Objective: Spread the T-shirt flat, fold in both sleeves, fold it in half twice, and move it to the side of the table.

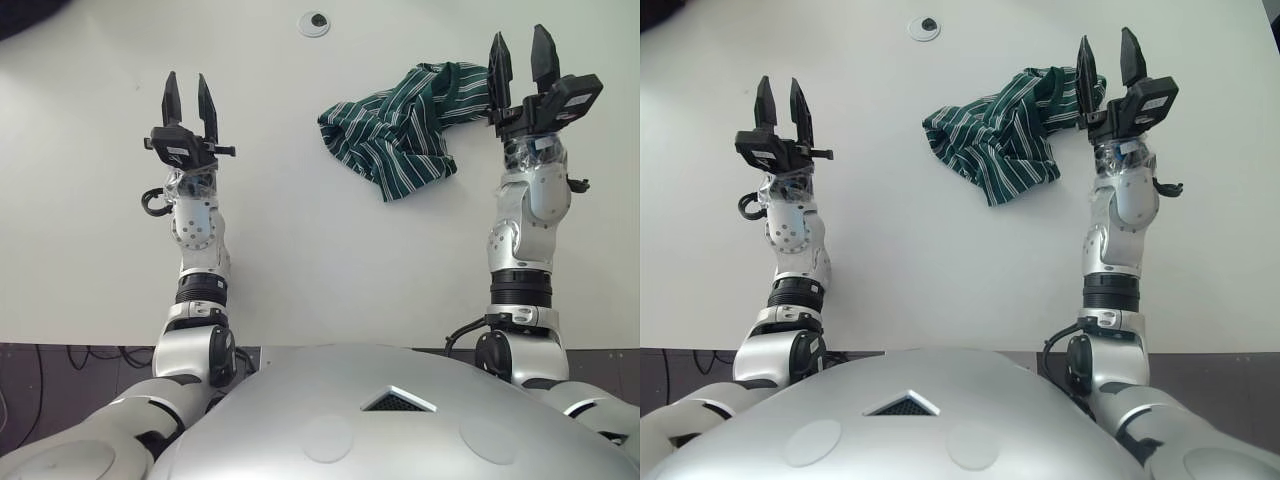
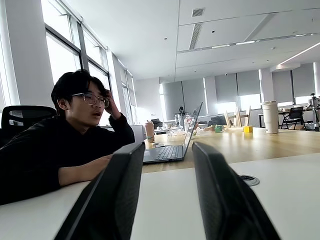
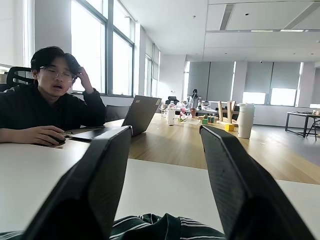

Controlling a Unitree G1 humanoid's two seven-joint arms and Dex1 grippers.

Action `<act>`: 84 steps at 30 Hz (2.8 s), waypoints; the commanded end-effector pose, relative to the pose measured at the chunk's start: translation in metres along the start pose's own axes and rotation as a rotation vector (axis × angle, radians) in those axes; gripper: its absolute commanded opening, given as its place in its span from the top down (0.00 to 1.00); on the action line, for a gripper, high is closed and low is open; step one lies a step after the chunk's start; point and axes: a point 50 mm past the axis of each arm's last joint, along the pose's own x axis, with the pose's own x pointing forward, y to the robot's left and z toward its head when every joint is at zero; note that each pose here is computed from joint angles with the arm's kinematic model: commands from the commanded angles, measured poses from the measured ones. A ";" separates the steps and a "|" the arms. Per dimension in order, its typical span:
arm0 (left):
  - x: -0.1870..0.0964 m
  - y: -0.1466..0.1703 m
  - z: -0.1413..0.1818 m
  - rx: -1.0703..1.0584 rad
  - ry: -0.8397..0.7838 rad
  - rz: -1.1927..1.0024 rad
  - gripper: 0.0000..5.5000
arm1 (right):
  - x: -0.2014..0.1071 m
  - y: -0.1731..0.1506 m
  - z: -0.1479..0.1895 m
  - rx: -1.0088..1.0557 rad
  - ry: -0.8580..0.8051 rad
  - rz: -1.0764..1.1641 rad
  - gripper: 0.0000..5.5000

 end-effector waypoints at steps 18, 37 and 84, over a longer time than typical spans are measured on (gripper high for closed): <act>-0.002 -0.008 -0.004 -0.004 0.017 -0.011 0.69 | -0.013 -0.001 -0.040 -0.693 0.466 0.360 0.55; -0.024 -0.043 0.038 -0.046 -0.106 -0.460 0.69 | -0.033 0.110 0.007 -0.114 0.314 0.970 0.55; -0.159 -0.030 0.020 0.610 0.838 -1.270 0.97 | -0.006 0.000 0.013 -0.434 0.345 0.570 0.54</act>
